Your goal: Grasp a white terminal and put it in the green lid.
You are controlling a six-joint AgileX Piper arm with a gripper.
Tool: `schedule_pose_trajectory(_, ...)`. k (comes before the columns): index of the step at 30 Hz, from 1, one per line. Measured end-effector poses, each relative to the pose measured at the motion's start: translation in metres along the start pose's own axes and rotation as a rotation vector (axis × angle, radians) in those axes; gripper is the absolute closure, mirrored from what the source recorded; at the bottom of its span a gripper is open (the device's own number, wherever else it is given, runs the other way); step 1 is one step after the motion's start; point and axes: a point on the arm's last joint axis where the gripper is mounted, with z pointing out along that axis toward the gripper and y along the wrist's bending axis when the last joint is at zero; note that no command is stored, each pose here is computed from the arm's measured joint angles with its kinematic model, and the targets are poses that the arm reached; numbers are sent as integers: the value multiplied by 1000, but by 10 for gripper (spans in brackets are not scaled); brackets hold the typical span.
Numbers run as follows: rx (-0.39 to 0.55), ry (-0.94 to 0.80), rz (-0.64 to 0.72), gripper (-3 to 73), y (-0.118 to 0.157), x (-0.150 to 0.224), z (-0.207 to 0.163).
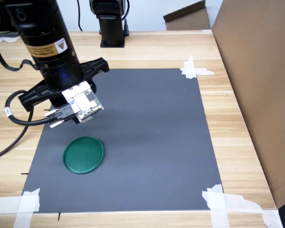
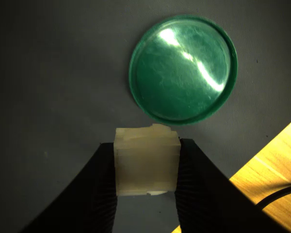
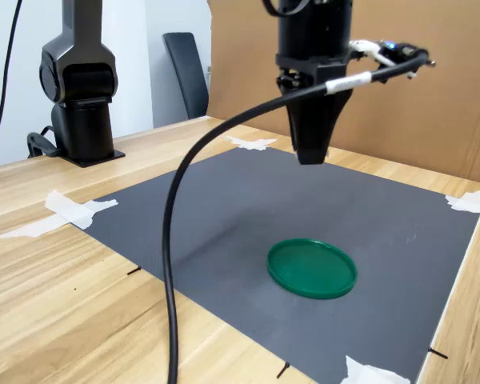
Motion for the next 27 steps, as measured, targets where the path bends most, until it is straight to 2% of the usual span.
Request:
schedule_pose_trajectory(9, 61, -17, 18, 427, -16, 11, 20)
schedule_pose_trajectory(13, 43, 4, 19, 427, -21, 9, 48)
schedule_pose_trajectory(22, 43, 5, -15, 427, -25, 7, 68)
schedule_pose_trajectory(27, 12, 30, -98, 427, -13, -3, 82)
